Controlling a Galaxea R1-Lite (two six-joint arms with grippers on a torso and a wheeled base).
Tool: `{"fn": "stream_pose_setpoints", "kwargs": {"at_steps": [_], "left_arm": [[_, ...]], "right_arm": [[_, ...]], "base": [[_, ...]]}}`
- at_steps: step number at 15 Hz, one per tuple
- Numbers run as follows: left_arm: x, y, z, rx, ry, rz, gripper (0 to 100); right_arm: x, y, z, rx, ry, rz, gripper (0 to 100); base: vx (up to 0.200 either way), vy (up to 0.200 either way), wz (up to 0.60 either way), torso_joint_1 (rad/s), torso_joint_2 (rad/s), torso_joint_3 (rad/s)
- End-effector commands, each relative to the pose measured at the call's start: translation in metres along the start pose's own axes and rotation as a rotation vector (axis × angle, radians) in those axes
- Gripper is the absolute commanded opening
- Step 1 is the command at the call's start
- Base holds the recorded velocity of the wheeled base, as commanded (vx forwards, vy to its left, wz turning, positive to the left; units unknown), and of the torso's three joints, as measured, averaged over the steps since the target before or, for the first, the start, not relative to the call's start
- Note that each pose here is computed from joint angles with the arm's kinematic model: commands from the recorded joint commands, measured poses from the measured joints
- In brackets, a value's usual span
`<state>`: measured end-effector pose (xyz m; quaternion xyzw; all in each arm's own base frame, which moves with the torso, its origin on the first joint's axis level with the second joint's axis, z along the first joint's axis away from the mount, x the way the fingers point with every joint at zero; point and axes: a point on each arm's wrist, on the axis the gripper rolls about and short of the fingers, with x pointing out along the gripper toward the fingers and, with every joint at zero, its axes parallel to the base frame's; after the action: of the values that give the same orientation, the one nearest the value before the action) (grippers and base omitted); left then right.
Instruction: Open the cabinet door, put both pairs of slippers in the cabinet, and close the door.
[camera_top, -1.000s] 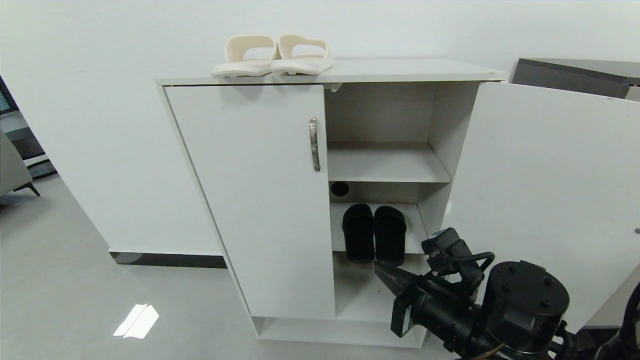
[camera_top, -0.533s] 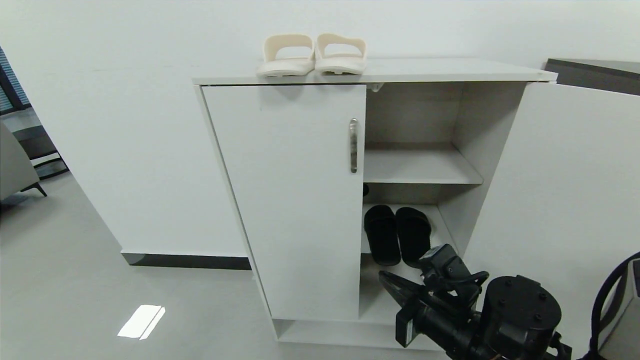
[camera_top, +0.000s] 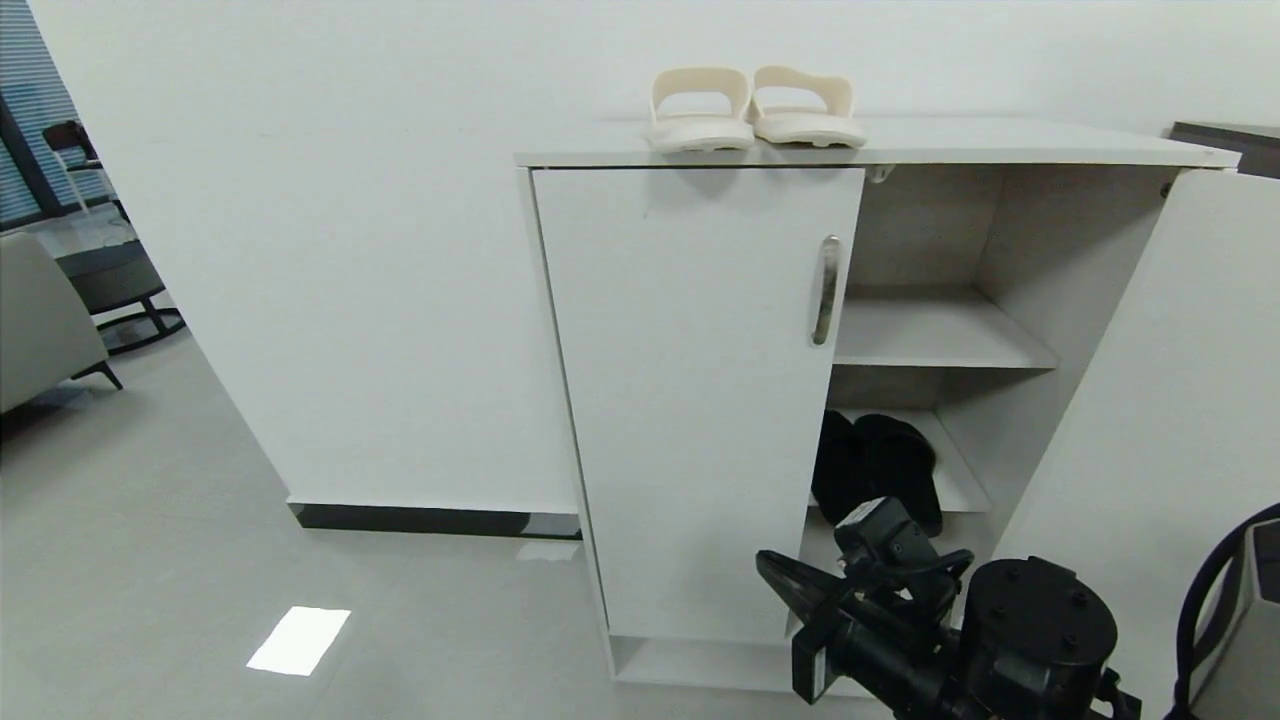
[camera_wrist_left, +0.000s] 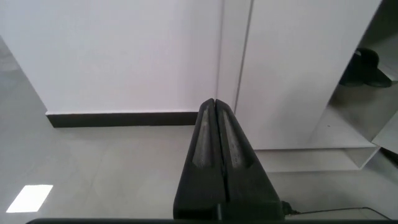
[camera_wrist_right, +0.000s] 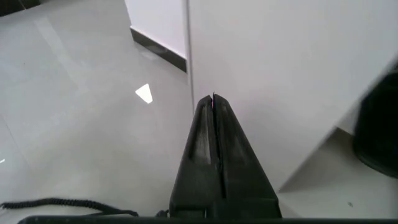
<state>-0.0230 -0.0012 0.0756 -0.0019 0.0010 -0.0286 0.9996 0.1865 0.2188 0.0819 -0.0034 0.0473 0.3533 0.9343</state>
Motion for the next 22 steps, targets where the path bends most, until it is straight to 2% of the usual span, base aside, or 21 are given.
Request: {"fn": "stream_pose_setpoints", "kwargs": {"at_steps": [1, 18, 22], "left_arm": [[0.0002, 0.0000, -0.0004, -0.001, 0.003, 0.000, 0], [0.0001, 0.0000, 0.0000, -0.001, 0.001, 0.002, 0], [0.0001, 0.0000, 0.0000, -0.002, 0.001, 0.002, 0]], "right_arm": [[0.0003, 0.0002, -0.0018, -0.001, 0.006, 0.000, 0], [-0.0009, 0.0004, -0.0047, -0.003, 0.020, 0.004, 0], [-0.0009, 0.0003, -0.0047, -0.003, 0.020, 0.001, 0]], "base": [[0.000, 0.000, 0.00, 0.000, 0.00, 0.000], [0.000, 0.000, 0.00, 0.000, 0.00, 0.000], [0.000, 0.000, 0.00, 0.061, -0.23, -0.223]]}}
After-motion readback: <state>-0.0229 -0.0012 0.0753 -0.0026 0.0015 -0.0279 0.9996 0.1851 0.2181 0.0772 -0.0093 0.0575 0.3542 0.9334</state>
